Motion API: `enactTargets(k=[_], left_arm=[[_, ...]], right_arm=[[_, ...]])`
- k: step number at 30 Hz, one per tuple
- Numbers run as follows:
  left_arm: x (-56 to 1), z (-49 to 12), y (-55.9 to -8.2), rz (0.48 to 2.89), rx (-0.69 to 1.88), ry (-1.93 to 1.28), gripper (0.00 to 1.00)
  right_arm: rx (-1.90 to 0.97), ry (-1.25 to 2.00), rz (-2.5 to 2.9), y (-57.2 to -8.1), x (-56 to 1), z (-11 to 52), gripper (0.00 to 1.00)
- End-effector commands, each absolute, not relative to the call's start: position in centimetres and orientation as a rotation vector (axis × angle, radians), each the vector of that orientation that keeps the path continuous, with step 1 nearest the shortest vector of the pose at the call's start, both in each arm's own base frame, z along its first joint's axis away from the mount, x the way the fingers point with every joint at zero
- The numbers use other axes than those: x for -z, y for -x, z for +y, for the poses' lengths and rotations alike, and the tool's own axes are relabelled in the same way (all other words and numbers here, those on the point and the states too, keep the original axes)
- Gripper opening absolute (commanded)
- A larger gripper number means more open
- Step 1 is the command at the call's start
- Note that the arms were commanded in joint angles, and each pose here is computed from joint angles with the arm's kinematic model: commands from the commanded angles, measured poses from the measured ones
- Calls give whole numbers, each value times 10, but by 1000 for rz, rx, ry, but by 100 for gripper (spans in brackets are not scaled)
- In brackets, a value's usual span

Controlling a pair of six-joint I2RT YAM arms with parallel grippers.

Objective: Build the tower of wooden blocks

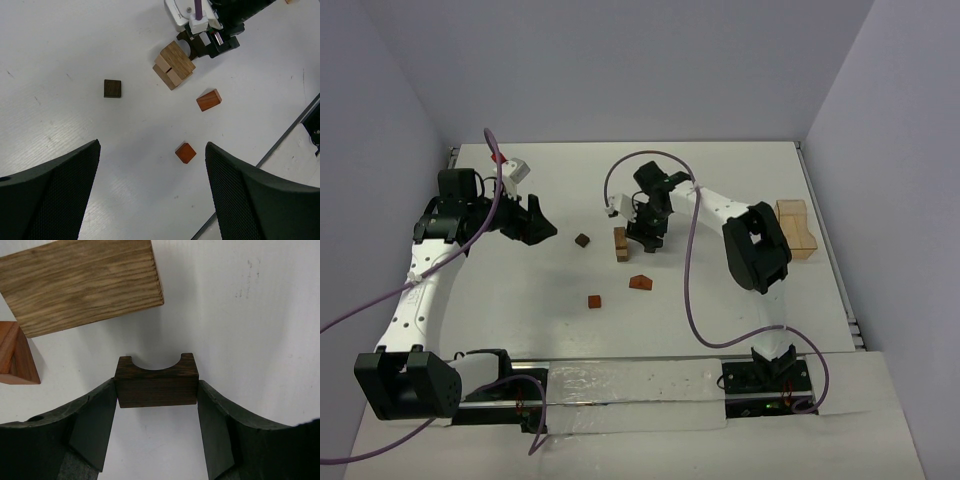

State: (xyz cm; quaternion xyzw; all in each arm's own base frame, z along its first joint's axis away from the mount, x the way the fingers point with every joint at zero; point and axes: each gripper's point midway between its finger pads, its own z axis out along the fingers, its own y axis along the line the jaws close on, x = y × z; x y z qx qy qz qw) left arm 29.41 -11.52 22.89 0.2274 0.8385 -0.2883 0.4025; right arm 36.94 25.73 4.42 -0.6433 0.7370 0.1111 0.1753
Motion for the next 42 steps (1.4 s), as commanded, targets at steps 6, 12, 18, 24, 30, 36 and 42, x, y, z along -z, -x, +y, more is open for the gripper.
enactTargets(k=[6,12,18,24,30,36,42], left_arm=[[-242,-119,-300,2058,747,-584,92],[-245,-120,-298,2052,752,-591,93],[-245,-120,-295,2048,751,-598,94],[-244,-121,-294,2046,754,-599,94],[-245,-122,-293,2046,770,-597,94],[-246,-122,-292,2045,773,-594,95],[-247,-122,-291,2052,771,-580,95]], right_arm=[[-312,1772,2039,-377,-50,272,87],[-339,1747,2005,-375,-54,276,89],[-403,1764,1896,-369,-63,282,91],[-507,1778,1724,-361,-81,282,93],[-542,1824,1638,-358,-89,277,93],[-568,1924,1518,-350,-95,267,94],[-604,2004,1406,-339,-96,267,97]])
